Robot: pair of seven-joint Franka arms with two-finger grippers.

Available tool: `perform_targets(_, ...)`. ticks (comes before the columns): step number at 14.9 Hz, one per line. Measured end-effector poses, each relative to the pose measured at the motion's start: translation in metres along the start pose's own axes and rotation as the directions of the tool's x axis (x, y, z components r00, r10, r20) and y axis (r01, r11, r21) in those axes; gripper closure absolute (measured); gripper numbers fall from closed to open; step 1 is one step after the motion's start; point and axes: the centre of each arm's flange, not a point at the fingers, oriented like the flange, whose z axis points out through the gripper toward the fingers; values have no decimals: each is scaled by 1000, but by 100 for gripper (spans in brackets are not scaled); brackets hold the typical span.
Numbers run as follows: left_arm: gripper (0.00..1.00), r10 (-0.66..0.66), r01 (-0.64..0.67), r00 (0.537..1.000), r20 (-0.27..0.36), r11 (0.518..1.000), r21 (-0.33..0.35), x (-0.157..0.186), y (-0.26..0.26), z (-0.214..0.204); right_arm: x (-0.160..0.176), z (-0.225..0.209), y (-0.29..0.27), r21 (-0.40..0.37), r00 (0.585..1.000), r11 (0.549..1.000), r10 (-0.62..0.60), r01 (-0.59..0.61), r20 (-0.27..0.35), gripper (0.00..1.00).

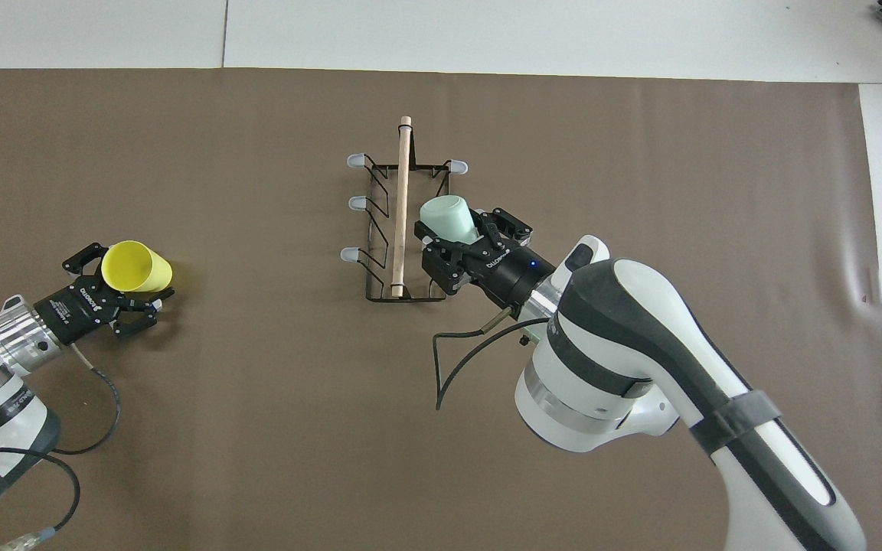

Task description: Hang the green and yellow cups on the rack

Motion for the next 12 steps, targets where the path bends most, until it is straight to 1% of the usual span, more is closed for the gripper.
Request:
perform_targets(3, 3, 7, -7, 1000, -1, 1000, -2, -1, -1, 4, 4, 3, 2, -9, 1000, 1000, -24, 24, 5, 33)
perform_targets(4, 11, 7, -7, 1000, -2, 1000, -6, -1, -1, 3, 2, 4, 4, -13, 1000, 1000, -29, 29, 10, 33)
perform_targets(5, 23, 8, -8, 1000, -2, 1000, -11, 0, 0, 3, 0, 5, 6, -19, 999, 999, -28, 29, 17, 33)
perform_targets(6, 33, 15, -15, 1000, -1, 1000, -13, -1, 0, 3, -3, 6, 7, -24, 999, 999, -27, 28, 24, 33)
perform_targets(10, 33, 58, -59, 998, -9, 998, -19, -4, 8, -2, -11, 10, 11, -32, 999, 999, -30, 31, 40, 33)
perform_targets(12, 33, 118, -117, 992, -36, 993, 15, -13, 19, -4, -19, 14, 13, -36, 998, 999, -34, 36, 46, 33)
